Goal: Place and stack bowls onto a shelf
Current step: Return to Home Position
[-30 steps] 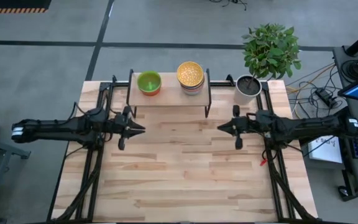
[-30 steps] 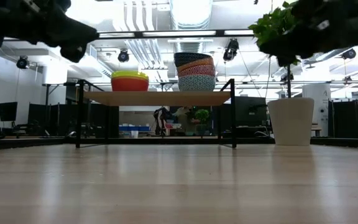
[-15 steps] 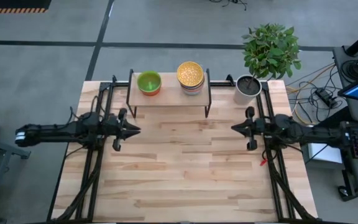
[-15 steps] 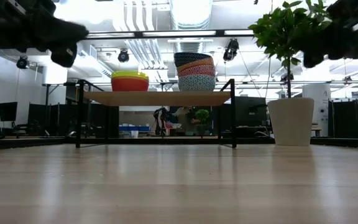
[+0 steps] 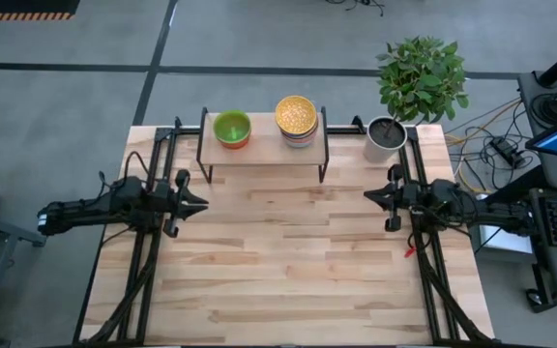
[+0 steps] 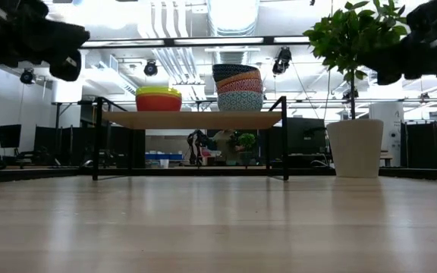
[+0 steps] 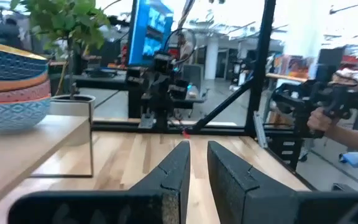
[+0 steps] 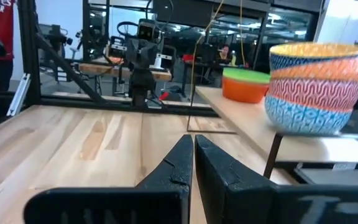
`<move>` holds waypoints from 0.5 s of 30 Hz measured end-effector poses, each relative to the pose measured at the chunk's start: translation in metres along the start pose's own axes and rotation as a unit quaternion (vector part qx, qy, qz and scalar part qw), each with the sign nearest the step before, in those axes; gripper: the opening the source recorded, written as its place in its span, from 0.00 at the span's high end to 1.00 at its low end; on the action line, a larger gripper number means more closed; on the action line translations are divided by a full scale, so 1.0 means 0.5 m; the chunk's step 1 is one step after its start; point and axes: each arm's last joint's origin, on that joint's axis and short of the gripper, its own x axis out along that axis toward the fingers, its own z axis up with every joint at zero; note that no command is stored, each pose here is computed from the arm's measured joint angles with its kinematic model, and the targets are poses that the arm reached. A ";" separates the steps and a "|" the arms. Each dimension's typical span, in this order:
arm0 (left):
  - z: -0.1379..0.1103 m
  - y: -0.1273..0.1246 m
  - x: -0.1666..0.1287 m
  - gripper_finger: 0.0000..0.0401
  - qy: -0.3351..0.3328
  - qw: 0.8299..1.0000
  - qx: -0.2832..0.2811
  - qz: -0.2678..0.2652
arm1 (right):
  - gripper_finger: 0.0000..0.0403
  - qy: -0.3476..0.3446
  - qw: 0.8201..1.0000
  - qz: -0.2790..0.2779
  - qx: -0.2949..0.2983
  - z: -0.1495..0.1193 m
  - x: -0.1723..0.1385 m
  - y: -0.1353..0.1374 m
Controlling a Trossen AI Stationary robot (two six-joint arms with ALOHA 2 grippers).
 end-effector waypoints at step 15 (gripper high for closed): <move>-0.060 0.005 0.007 0.90 0.013 0.998 -0.063 -0.011 | 0.98 -0.052 0.996 0.075 0.023 -0.009 0.003 0.011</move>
